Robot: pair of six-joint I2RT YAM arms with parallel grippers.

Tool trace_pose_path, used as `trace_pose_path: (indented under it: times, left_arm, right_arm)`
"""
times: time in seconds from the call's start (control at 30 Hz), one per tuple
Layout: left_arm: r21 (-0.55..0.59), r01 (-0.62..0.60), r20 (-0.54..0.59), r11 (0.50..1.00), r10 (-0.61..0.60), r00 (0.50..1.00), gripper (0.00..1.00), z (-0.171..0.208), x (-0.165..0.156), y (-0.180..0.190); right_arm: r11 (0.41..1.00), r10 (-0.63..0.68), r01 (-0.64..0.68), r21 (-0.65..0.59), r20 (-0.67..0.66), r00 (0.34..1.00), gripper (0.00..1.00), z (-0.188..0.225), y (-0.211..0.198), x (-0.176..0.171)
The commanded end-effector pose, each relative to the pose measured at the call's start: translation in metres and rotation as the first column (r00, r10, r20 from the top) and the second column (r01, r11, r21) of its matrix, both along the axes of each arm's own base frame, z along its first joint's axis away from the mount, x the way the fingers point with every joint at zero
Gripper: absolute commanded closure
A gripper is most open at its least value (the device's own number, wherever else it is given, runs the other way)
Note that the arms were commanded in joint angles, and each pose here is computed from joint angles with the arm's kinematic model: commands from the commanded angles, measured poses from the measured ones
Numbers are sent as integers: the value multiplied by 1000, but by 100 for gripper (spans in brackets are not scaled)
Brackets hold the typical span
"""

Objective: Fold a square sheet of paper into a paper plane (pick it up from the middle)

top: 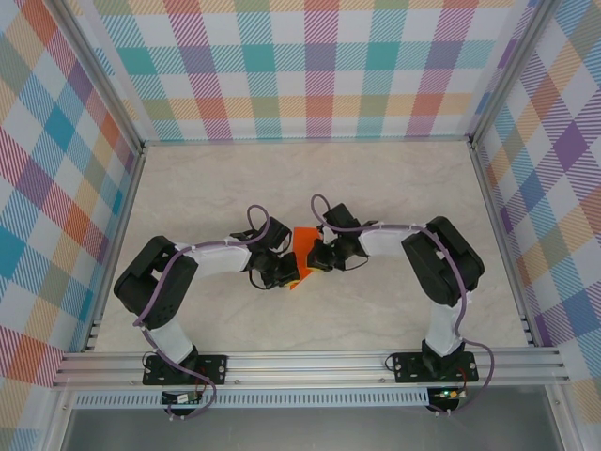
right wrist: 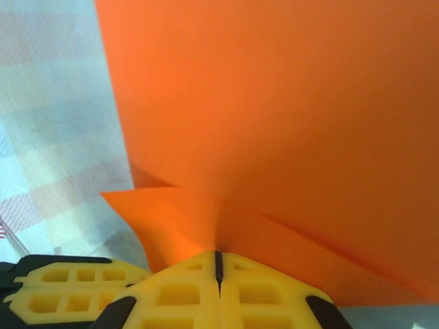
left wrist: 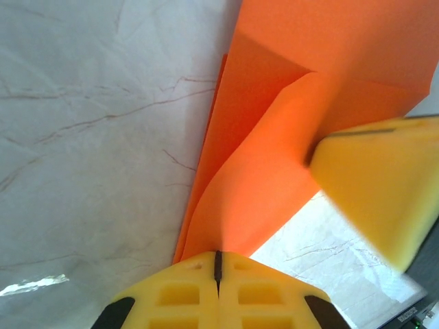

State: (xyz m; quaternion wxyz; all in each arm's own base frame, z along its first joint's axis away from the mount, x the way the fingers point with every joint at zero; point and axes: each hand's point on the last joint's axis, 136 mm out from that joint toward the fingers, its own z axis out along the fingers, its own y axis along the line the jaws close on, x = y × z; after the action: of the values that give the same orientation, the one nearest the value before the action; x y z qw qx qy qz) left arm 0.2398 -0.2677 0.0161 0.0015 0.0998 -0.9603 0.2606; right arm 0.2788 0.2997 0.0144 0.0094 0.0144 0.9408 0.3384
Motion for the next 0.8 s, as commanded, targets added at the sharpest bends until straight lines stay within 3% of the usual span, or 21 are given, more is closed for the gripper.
trace_pose_path:
  times: [0.0, 0.13, 0.27, 0.37, 0.53, 0.77]
  left_arm:
    - [229, 16, -135, 973, 15, 991, 100, -40, -37, 47]
    - [214, 38, -118, 976, -13, 993, 100, -37, -33, 44]
    - [188, 111, -65, 976, -100, 993, 100, -28, -21, 37]
    - [172, 182, -21, 968, -181, 983, 100, -19, -11, 30]
    - [140, 248, 28, 959, -254, 967, 100, -7, -3, 20]
    - [131, 226, 40, 965, -233, 972, 100, -3, -1, 19]
  right_arm:
    - [979, -152, 151, -140, 8, 988, 100, -25, -61, 20]
    - [972, -192, 198, -129, 55, 980, 100, -3, -74, 32]
    - [981, -192, 189, 46, 83, 978, 100, 34, -51, 30]
    - [984, -153, 143, 105, 91, 984, 100, 47, -32, 24]
    - [991, -73, 63, 116, 81, 994, 100, 47, -4, 14]
    - [996, -17, 16, 86, 10, 1000, 100, 22, 20, 9]
